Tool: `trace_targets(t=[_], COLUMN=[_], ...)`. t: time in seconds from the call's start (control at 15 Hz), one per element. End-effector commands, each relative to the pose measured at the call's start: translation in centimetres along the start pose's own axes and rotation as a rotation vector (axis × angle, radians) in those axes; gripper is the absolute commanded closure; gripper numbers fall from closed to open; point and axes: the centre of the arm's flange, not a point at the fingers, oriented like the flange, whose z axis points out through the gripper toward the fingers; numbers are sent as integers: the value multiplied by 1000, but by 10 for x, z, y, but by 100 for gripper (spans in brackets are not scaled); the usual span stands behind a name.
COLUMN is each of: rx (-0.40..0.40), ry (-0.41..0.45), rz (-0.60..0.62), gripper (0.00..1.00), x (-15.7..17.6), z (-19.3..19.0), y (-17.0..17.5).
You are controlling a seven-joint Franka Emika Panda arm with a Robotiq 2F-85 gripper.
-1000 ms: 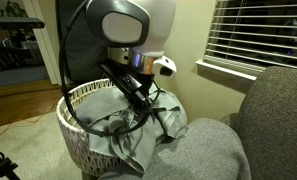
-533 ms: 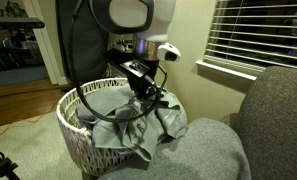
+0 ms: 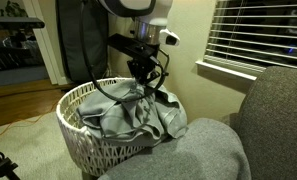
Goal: Put the gray blanket in the white basket
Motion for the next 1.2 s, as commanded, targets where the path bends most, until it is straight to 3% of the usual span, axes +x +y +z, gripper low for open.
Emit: trace_targets(t=[0.0, 0.47, 1.13], rx=[-4, -12, -33], ry=[-30, -90, -184], rz=[-63, -184, -322], gripper=[98, 98, 98], x=[14, 27, 11], z=[-13, -10, 2], y=[-27, -84, -146])
